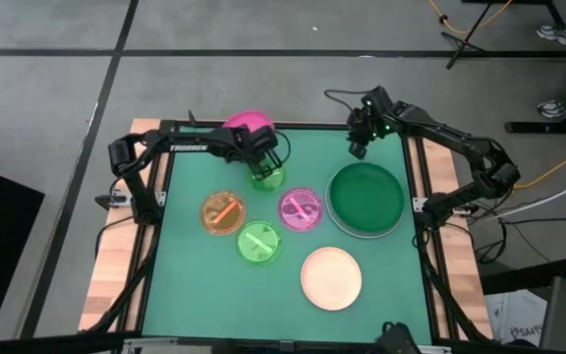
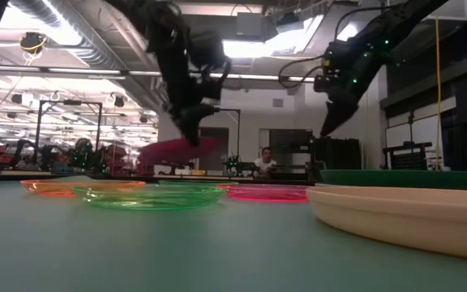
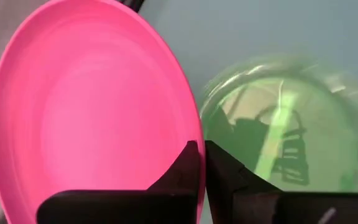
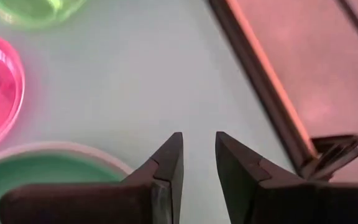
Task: Stack plastic plates
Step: Stack the pink plate on top of the green plate
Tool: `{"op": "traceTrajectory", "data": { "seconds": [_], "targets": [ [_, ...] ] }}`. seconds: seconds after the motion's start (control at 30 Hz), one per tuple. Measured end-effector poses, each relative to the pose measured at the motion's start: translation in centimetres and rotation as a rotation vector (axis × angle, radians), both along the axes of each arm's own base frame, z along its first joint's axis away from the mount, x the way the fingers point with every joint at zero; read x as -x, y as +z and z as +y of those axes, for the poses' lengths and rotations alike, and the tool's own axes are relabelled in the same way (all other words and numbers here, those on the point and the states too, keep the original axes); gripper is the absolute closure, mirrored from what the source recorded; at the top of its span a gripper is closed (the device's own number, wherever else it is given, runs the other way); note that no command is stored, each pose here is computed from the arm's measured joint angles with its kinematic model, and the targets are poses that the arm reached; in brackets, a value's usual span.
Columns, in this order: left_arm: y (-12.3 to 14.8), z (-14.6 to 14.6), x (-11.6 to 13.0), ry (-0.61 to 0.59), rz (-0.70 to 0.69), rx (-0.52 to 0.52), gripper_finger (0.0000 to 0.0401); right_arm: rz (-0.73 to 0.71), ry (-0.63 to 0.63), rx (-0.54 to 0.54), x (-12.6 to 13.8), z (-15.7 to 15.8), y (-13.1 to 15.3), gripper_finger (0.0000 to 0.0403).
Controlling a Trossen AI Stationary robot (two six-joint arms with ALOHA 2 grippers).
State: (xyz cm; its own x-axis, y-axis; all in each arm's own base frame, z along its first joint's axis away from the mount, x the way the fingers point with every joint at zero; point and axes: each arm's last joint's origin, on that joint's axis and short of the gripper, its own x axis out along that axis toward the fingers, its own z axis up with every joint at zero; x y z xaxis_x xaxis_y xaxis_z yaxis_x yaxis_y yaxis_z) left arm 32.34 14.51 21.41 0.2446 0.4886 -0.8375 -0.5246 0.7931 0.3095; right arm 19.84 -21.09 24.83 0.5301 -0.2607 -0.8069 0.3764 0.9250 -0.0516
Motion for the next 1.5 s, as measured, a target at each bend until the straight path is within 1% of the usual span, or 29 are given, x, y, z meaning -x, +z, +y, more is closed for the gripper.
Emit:
{"op": "traceTrajectory", "data": {
  "seconds": [0.17,0.3,0.47,0.67,0.83,0.97,1.03,1.2,1.37,1.5],
  "targets": [
    [2.4,-1.7,-2.0,-0.185,-0.01,-0.082,0.0398,-0.055,-0.009,0.05,-0.4,-0.4,0.4,0.0318],
    [3.2,-3.1,-3.1,-0.321,-0.01,-0.145,0.0398,-0.073,-0.007,0.063,-0.5,-0.5,0.6,0.0318],
    [3.3,-4.7,-3.7,-0.491,0.045,-0.21,0.0398,-0.172,0.059,0.037,-0.9,-0.6,1.0,0.0313],
    [3.3,-6.2,-4.1,-0.613,0.092,-0.248,0.0398,-0.314,0.104,-0.032,-1.5,-0.6,1.6,0.0282],
    [3.4,-7.2,-4.3,-0.693,0.122,-0.274,0.0398,-0.389,0.105,-0.116,-2.1,-0.1,1.9,0.0257],
    [3.4,-7.8,-4.5,-0.733,0.135,-0.287,0.0398,-0.416,0.117,-0.154,-3.4,1.0,2.1,0.0252],
    [3.4,-8.0,-4.5,-0.749,0.14,-0.292,0.0398,-0.433,0.13,-0.151,-4.2,1.7,2.3,0.0252],
    [3.4,-8.6,-4.6,-0.764,0.139,-0.295,0.0398,-0.46,0.135,-0.102,-5.9,3.1,2.7,0.0254],
    [3.4,-9.3,-4.7,-0.782,0.137,-0.297,0.0398,-0.415,0.077,-0.037,-6.3,3.6,2.6,0.0255],
    [3.4,-9.7,-4.7,-0.793,0.135,-0.297,0.0398,-0.429,0.071,-0.019,-6.3,3.5,2.8,0.0255]
  ]
}}
